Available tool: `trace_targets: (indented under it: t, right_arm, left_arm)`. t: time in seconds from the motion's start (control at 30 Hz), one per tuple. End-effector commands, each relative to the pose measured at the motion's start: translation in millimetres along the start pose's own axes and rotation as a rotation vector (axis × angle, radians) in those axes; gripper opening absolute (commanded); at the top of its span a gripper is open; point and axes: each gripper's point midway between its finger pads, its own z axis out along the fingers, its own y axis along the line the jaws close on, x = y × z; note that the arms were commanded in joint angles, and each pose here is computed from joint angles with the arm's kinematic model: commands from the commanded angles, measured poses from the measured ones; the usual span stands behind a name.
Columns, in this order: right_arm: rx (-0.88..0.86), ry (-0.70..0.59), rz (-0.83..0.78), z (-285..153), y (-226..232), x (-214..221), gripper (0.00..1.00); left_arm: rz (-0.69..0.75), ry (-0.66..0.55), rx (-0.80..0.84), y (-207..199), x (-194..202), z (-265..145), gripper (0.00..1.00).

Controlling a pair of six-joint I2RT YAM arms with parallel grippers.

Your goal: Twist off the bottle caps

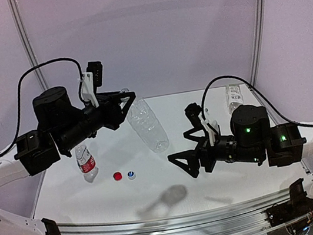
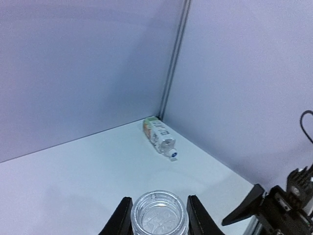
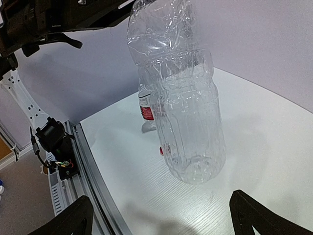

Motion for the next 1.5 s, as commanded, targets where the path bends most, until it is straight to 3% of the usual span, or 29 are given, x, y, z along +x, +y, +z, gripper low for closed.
trace_targets:
  t: [0.0,0.33,0.73,1.33,1.47]
  right_arm:
    - [0.05,-0.022,0.012,-5.8,-8.5,-8.8,0.99]
    - [0.06,-0.028,0.011,-7.1,-10.6,-9.6,0.99]
    - [0.057,-0.049,0.015,-11.9,-10.8,-13.5,0.99]
    - [0.042,-0.044,0.017,-10.8,-8.3,-12.2,0.99]
    - [0.039,-0.049,0.017,-11.2,-7.8,-13.0,0.99]
  left_arm:
    - [0.141,0.032,-0.216,41.4,14.0,6.9,0.08]
    - [0.231,0.093,-0.44,107.9,64.9,37.4,0.09]
    - [0.247,0.138,-0.567,160.1,125.0,55.8,0.11]
    - [0.235,0.17,-0.623,172.9,150.5,47.8,0.33]
    - [0.233,0.174,-0.607,170.9,152.7,47.3,0.44]
